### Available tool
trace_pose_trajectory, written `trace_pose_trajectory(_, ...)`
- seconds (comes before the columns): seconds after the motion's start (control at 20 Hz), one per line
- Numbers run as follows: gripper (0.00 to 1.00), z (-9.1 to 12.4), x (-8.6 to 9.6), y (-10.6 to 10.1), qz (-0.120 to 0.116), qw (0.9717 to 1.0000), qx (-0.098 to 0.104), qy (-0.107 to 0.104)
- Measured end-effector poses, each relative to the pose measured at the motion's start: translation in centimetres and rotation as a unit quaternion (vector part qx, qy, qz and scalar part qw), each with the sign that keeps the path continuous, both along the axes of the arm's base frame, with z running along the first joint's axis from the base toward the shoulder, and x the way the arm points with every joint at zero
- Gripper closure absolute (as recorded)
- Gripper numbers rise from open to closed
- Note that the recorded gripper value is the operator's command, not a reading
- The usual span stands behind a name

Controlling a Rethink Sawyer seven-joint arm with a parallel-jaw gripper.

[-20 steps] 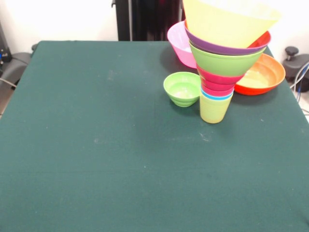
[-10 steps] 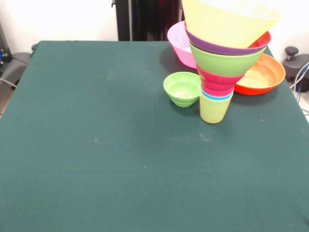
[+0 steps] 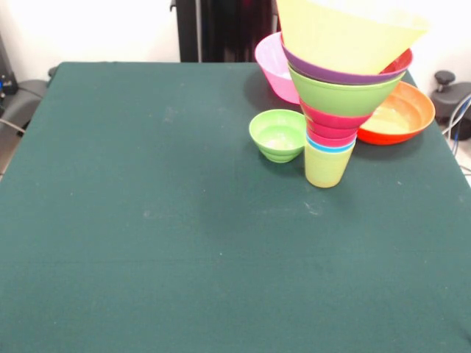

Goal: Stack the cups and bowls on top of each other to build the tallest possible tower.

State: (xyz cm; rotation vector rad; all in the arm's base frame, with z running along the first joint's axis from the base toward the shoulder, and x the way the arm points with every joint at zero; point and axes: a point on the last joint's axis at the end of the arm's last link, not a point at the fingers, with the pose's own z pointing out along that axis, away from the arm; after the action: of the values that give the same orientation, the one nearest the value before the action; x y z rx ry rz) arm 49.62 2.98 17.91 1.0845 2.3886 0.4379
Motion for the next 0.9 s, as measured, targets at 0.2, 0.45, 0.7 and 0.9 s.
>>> trace_pose_trajectory(0.2,1.0,0.0,0.12,-0.02,0.001,1.0,0.001,0.003)
trace_pose_trajectory(0.45,1.0,-0.02,0.11,-0.03,0.001,1.0,0.001,0.005)
trace_pose_trajectory(0.7,1.0,-0.02,0.11,-0.04,0.001,1.0,0.001,0.005)
trace_pose_trajectory(0.9,1.0,-0.02,0.11,-0.04,0.001,1.0,0.001,0.005)
